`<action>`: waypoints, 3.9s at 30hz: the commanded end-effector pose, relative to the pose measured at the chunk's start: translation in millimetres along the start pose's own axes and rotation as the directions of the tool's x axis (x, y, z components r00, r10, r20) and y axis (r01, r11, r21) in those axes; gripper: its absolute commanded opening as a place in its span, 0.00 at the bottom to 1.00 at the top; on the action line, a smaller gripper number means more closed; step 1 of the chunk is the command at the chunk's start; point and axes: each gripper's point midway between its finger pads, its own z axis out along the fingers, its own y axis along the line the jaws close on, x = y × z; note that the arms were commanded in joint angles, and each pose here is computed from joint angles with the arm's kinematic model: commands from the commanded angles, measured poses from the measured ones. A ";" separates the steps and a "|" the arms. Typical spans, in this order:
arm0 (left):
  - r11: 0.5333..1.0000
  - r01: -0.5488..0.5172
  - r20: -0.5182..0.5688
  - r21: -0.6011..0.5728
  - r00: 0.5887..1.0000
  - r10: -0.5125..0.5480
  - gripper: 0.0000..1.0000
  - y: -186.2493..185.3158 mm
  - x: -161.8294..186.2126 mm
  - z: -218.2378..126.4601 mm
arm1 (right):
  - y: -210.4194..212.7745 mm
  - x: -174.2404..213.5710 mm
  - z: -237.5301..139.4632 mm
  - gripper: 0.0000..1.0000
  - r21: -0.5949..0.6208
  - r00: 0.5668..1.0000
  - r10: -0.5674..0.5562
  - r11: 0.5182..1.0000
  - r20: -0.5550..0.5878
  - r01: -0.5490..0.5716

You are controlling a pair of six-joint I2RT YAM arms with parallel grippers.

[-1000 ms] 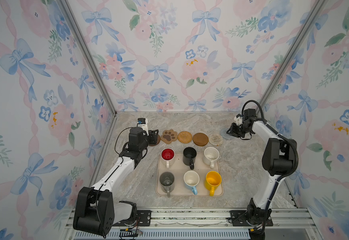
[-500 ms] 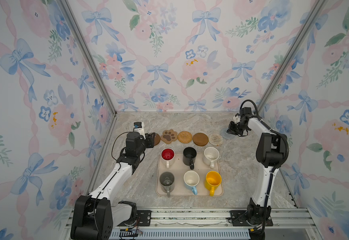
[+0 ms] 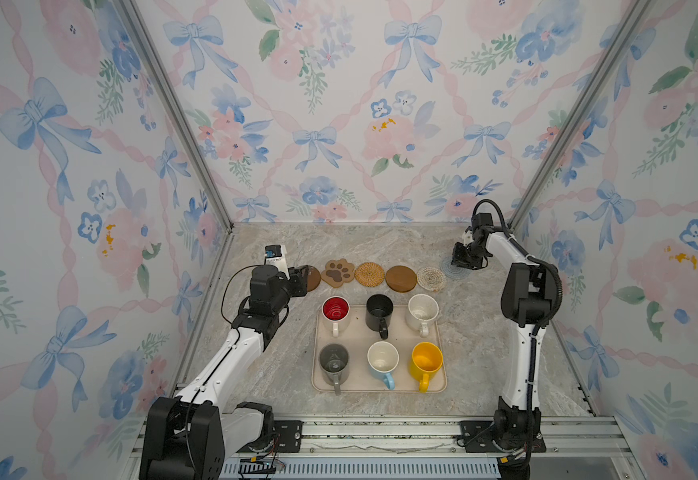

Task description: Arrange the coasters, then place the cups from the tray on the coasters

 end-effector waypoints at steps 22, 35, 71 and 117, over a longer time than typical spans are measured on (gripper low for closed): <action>0.999 0.011 -0.041 0.041 0.999 -0.010 0.40 -2.7 21.2 -13.0 | -44.4 68.8 -1.0 0.27 0.177 0.981 -0.052 0.981 -0.184 0.085; 0.999 0.001 -0.051 0.042 0.999 0.001 0.40 -1.2 26.9 -13.2 | -62.0 92.2 -8.5 0.26 0.203 0.978 -0.015 0.977 -0.208 0.058; 0.999 -0.005 -0.074 0.041 0.997 0.008 0.41 0.6 35.5 -10.8 | -7.2 99.4 18.2 0.24 0.119 0.969 -0.071 0.988 -0.238 0.101; 0.919 0.045 -0.437 0.392 0.888 0.143 0.30 -133.2 27.0 159.5 | 179.2 131.9 -31.8 0.00 -0.478 0.885 -0.402 0.841 -0.234 0.255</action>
